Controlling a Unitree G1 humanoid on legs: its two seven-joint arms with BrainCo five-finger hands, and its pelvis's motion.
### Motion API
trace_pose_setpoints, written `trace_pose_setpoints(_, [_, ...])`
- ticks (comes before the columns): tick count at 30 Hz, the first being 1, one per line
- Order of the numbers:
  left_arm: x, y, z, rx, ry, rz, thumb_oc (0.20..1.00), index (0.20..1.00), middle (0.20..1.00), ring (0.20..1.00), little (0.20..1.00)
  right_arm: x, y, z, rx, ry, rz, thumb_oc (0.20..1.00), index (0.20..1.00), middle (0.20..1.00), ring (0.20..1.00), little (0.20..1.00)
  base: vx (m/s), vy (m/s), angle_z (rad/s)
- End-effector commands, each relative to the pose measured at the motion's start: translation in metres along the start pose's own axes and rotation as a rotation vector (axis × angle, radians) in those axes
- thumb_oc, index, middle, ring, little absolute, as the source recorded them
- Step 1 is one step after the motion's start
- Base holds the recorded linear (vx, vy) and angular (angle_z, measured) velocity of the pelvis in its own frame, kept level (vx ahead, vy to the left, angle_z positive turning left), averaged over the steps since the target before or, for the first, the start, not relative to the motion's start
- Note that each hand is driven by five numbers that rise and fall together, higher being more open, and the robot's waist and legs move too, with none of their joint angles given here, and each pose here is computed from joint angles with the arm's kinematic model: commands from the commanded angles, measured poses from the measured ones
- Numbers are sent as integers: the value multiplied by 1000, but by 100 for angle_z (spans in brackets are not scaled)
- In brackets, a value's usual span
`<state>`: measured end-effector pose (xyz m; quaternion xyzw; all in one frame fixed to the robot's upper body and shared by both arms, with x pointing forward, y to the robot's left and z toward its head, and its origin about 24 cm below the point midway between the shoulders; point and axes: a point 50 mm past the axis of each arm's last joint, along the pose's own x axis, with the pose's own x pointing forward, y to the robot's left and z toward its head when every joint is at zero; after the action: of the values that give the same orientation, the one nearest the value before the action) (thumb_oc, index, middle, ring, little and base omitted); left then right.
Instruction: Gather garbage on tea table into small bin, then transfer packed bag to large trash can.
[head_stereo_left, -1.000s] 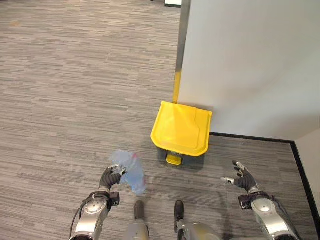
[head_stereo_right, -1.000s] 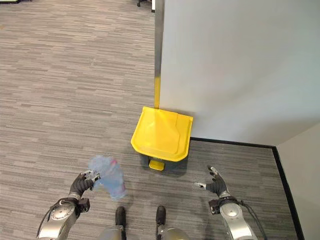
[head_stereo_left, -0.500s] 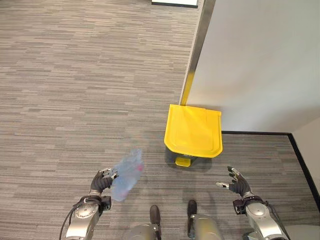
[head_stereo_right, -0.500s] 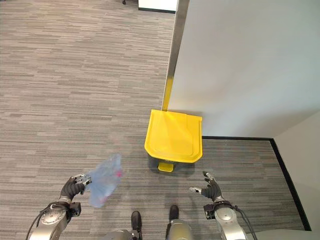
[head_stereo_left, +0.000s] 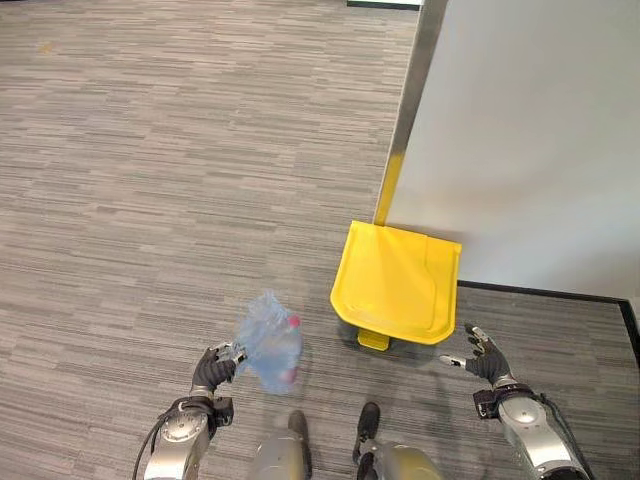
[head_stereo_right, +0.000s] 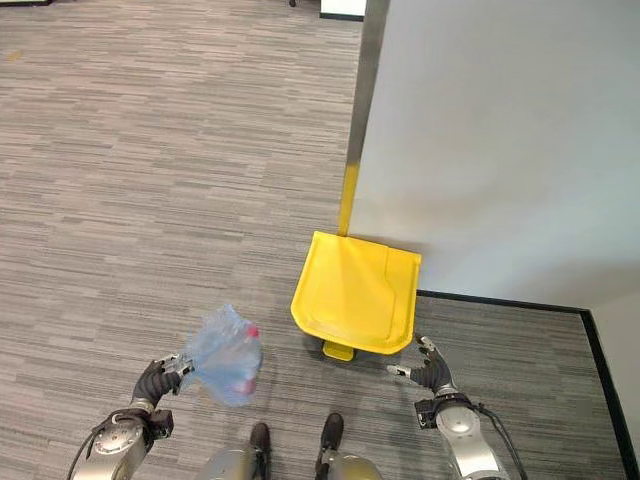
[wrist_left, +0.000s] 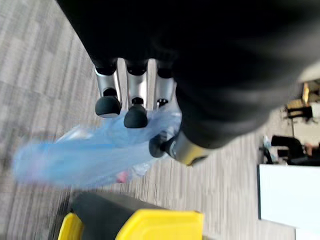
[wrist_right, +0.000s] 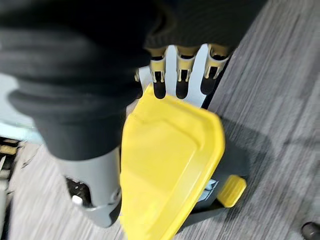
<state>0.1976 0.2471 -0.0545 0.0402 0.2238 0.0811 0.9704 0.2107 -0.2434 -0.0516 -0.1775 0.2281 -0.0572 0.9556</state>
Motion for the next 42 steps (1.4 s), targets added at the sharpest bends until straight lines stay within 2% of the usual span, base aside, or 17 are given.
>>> trace_pose_setpoints(1, [-2,14,17,46,-101,25,200,200,200,200,200,-4,-14,-7,12,4,-55,1000,1000,1000,1000,1000,69,68,-33])
trace_pose_setpoints(16, [-8,28,14,57,-86,77,200,200,200,200,200,-3,-6,-13,37,47,-43,1000,1000,1000,1000,1000,43,98,-16])
trace_pose_setpoints(29, [-1,33,25,46,-121,107,200,200,200,200,200,9,-3,11,64,-24,-40,1000,1000,1000,1000,1000,105,140,-18])
trace_pose_setpoints(35, [8,22,34,40,-149,75,200,200,200,200,200,-2,-26,-8,120,26,-142,1000,1000,1000,1000,1000,345,-60,55])
trace_pose_setpoints(39, [6,24,30,-1,-141,90,200,200,200,200,200,-9,-56,-18,238,37,-304,1000,1000,1000,1000,1000,227,-106,47])
trace_pose_setpoints(42, [5,26,29,-3,-142,89,200,200,200,200,200,-9,-58,-20,288,37,-332,1000,1000,1000,1000,1000,51,23,-16])
